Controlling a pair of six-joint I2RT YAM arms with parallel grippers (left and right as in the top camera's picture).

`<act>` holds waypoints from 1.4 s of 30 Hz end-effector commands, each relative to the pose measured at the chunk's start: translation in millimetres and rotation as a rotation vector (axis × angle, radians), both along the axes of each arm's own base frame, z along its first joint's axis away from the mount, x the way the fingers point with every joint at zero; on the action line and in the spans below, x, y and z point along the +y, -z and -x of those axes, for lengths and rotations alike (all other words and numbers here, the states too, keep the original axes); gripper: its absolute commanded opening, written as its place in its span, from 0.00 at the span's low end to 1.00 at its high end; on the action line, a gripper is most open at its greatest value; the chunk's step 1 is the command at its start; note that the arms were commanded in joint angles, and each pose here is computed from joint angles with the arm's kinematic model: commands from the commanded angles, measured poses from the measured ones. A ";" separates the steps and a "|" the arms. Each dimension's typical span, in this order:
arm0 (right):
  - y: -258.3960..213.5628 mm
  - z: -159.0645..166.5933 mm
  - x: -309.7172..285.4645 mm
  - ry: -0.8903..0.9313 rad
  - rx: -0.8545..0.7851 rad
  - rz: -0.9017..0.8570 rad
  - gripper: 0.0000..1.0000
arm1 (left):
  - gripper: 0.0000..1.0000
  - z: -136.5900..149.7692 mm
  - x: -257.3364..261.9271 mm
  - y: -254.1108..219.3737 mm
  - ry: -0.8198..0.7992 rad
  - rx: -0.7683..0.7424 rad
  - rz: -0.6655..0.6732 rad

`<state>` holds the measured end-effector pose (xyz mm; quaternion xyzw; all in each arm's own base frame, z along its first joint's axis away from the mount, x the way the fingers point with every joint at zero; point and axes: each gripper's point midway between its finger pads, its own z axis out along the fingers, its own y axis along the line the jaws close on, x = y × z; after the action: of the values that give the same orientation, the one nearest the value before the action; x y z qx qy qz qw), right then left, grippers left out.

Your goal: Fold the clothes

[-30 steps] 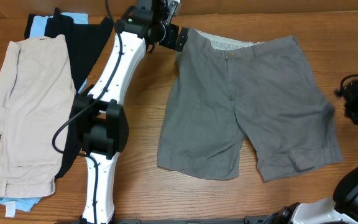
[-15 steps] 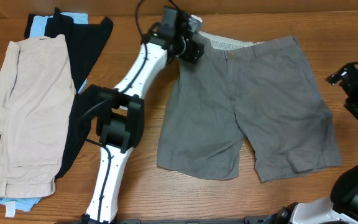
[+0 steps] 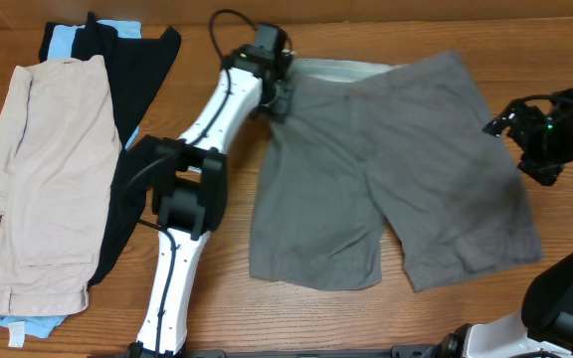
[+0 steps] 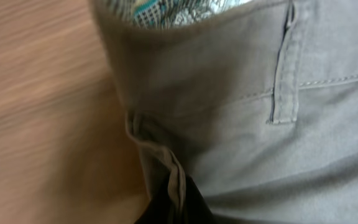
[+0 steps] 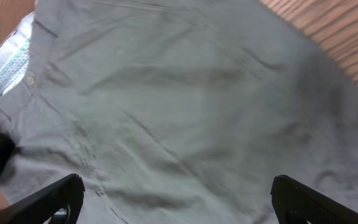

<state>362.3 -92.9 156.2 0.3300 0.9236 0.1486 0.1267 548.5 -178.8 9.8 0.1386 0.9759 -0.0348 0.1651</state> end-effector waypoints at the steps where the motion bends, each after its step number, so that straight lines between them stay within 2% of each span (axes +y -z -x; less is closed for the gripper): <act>1: -11.2 -9.7 20.0 -0.065 -0.033 0.013 1.00 | 0.04 -7.9 77.5 -31.5 -0.183 0.000 -0.118; 4: -10.2 -12.0 39.2 -0.114 -0.025 0.018 1.00 | 0.04 10.1 115.8 -34.0 -0.267 0.092 -0.154; 5: -9.0 -12.6 51.6 -0.148 -0.019 0.026 1.00 | 0.04 27.5 131.0 -34.1 -0.291 0.177 -0.139; 9: -0.7 -9.6 77.4 -0.192 0.016 0.037 1.00 | 0.04 69.5 145.1 -34.3 -0.316 0.367 -0.102; 12: 12.7 -1.0 97.3 -0.226 0.061 0.037 1.00 | 0.10 98.0 152.0 -37.2 -0.323 0.486 -0.118; 15: 25.6 8.3 114.0 -0.265 0.098 0.029 1.00 | 0.17 114.7 156.2 -42.2 -0.310 0.550 -0.152; 17: 32.1 13.3 121.1 -0.268 0.119 0.022 1.00 | 0.19 115.2 155.5 -45.2 -0.303 0.548 -0.147; 20: 36.1 19.6 128.5 -0.280 0.144 0.017 1.00 | 0.34 112.8 154.5 -58.8 -0.304 0.515 -0.136; 22: 36.6 24.5 133.6 -0.283 0.165 0.012 1.00 | 0.49 109.4 155.4 -76.3 -0.306 0.467 -0.131; 29: 44.9 44.5 162.8 -0.330 0.238 0.030 1.00 | 0.89 92.9 160.1 -172.3 -0.333 0.190 -0.090; 33: 58.3 60.9 176.3 -0.312 0.300 0.095 1.00 | 1.00 88.2 157.9 -235.8 -0.335 -0.001 -0.036; 37: 69.2 80.1 197.6 -0.317 0.351 0.122 1.00 | 1.00 91.6 153.9 -286.9 -0.325 -0.152 0.022; 42: 79.7 92.8 221.9 -0.325 0.357 0.149 1.00 | 1.00 100.1 146.8 -317.7 -0.283 -0.230 0.070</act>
<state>273.8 123.2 80.5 0.1654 0.9836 0.0534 -0.0482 451.2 -22.2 319.3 -0.0238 0.9614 -0.0093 0.2739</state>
